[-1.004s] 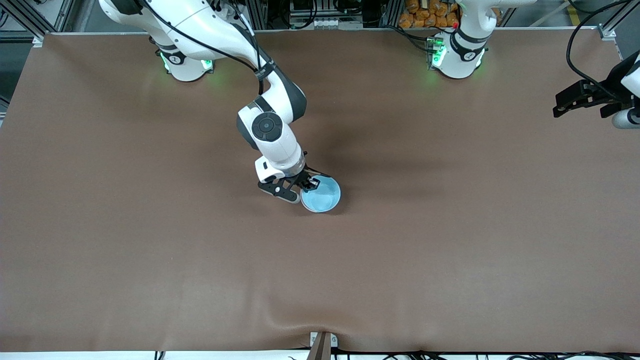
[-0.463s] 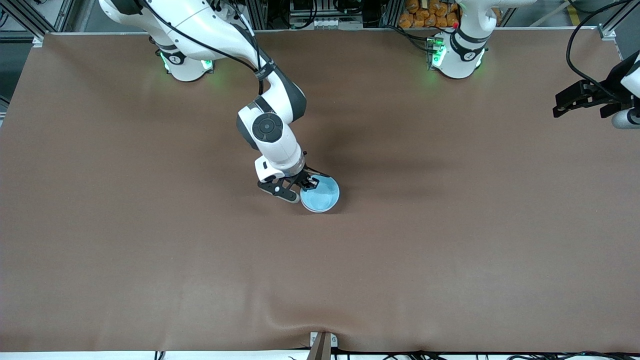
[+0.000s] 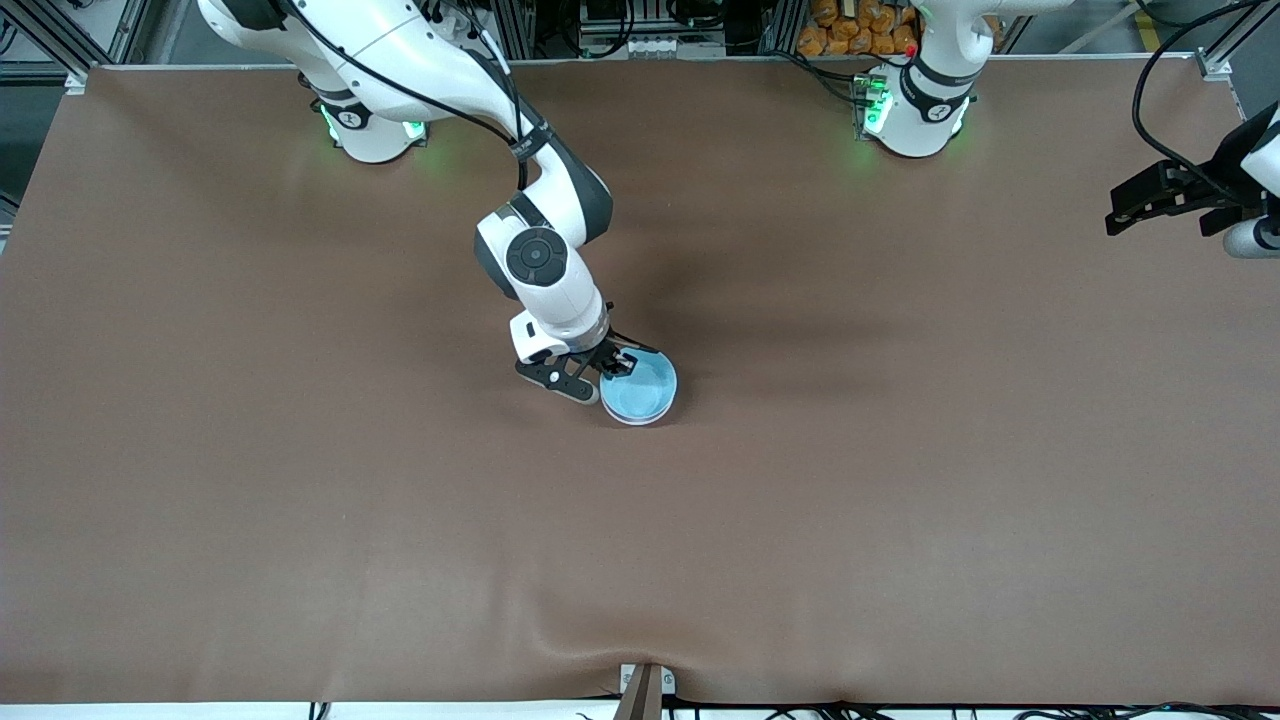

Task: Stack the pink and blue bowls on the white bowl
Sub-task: 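Open the right gripper and raise it away from the stack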

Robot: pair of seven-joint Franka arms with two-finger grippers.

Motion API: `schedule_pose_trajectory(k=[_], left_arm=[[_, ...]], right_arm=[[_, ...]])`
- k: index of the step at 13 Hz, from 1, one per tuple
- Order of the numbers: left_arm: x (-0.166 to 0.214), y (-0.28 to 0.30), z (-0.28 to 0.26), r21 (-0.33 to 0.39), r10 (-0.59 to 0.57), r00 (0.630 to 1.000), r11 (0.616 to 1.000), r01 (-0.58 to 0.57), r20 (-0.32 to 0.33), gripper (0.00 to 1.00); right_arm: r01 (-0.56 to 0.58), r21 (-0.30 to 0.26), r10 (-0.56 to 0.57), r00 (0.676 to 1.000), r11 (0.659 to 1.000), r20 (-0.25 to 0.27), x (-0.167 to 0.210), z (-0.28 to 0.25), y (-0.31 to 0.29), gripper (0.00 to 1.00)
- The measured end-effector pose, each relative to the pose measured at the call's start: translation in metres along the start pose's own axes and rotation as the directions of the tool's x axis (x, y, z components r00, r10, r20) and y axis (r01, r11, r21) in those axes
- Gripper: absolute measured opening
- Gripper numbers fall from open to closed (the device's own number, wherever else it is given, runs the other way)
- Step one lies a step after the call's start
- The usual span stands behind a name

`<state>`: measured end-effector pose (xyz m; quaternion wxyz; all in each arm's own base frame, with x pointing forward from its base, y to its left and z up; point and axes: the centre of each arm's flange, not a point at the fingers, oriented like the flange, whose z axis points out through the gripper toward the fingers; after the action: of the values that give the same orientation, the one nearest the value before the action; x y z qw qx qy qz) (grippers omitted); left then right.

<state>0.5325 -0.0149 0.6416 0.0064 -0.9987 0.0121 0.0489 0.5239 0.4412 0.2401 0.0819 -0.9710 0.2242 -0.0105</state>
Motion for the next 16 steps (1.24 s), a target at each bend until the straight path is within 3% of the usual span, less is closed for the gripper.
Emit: schedule_pose_trajectory(k=[3, 6, 9, 16], left_arm=[[0.000, 0.000, 0.000, 0.000, 0.000, 1.000, 1.000, 0.000, 0.000, 1.00], [0.000, 0.000, 0.001, 0.000, 0.000, 1.000, 1.000, 0.000, 0.001, 1.00], [0.000, 0.000, 0.001, 0.000, -0.001, 1.000, 1.000, 0.001, 0.002, 1.00], [0.000, 0.000, 0.001, 0.000, 0.001, 1.000, 1.000, -0.001, 0.002, 1.00]], right_arm=[[-0.001, 0.004, 0.001, 1.000, 1.000, -0.002, 0.001, -0.001, -0.001, 0.30], [-0.010, 0.019, 0.011, 1.000, 1.000, -0.015, 0.010, -0.017, -0.004, 0.66], [0.012, -0.014, -0.012, 1.000, 1.000, -0.007, 0.042, -0.063, 0.010, 0.97], [0.204, -0.114, -0.193, 0.976, 0.972, 0.103, 0.158, -0.177, 0.123, 1.00]])
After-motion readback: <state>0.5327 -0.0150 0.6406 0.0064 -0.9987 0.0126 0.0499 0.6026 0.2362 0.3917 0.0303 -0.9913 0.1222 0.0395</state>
